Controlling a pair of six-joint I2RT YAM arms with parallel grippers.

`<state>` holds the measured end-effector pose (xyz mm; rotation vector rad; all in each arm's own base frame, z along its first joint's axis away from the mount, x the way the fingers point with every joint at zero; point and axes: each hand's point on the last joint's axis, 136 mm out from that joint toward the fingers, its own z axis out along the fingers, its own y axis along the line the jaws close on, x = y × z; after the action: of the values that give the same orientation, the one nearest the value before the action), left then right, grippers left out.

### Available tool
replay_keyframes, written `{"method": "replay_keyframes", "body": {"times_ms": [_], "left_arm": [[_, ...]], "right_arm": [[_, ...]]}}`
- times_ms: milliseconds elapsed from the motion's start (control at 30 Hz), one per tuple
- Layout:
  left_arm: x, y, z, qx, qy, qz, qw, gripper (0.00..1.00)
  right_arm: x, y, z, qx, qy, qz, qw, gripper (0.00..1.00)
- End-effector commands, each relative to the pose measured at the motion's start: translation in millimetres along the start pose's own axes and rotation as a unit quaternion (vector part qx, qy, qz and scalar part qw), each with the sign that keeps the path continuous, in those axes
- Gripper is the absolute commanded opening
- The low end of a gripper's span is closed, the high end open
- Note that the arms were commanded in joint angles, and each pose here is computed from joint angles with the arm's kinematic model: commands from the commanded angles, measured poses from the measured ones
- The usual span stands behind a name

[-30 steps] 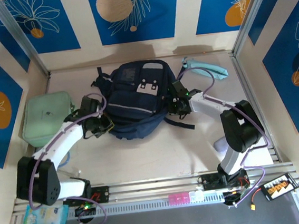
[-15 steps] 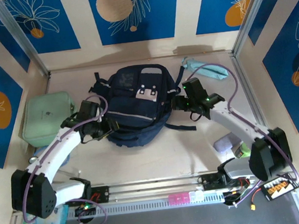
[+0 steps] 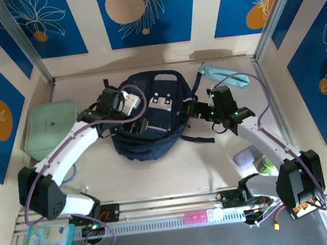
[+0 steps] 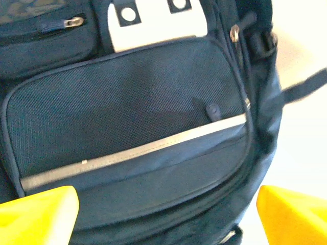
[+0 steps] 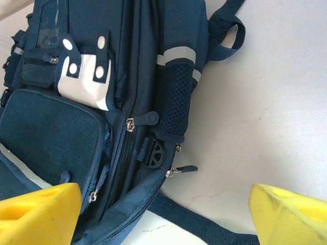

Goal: Pack the student bag
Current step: Zip the student bag at the center of the table, then unzip the student bag at the center of the table.

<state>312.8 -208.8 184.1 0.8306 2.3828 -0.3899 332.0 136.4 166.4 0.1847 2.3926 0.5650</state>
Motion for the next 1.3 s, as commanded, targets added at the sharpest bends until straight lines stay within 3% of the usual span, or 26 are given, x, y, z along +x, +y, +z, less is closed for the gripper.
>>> {"method": "replay_keyframes", "body": {"times_ms": [0, 133, 267, 467, 633, 767, 1033, 1167, 1267], "left_arm": [[2, -3, 7, 0.003, 0.028, 0.170, 0.985, 0.90], [11, 13, 18, -0.027, 0.063, 0.264, 0.962, 0.89], [36, 9, 35, 0.016, 0.107, 0.349, 0.931, 0.87], [44, 15, 53, 0.024, 0.136, 0.375, 0.917, 0.84], [71, 21, 61, 0.050, 0.190, 0.397, 0.897, 0.83], [71, 23, 64, 0.058, 0.195, 0.388, 0.899, 0.82], [55, 30, 89, 0.020, 0.137, 0.403, 0.905, 0.60], [55, 33, 90, 0.011, 0.129, 0.409, 0.903, 0.55], [52, 30, 84, 0.015, 0.126, 0.411, 0.903, 0.32]], "right_arm": [[-7, 4, -7, -0.025, -0.013, 0.016, 0.999, 0.87], [-9, -2, -7, -0.030, -0.016, 0.030, 0.999, 0.87], [-10, -8, -6, -0.034, -0.019, 0.050, 0.998, 0.87], [-9, -14, -7, -0.036, -0.019, 0.062, 0.997, 0.87], [-8, -19, -10, -0.033, -0.022, 0.069, 0.997, 0.87], [-6, -23, -9, -0.030, -0.020, 0.081, 0.996, 0.87], [-6, -25, -9, -0.030, -0.020, 0.092, 0.995, 0.87], [-7, -27, -10, -0.029, -0.020, 0.095, 0.995, 0.87], [-7, -27, -10, -0.030, -0.019, 0.097, 0.995, 0.87]]}}
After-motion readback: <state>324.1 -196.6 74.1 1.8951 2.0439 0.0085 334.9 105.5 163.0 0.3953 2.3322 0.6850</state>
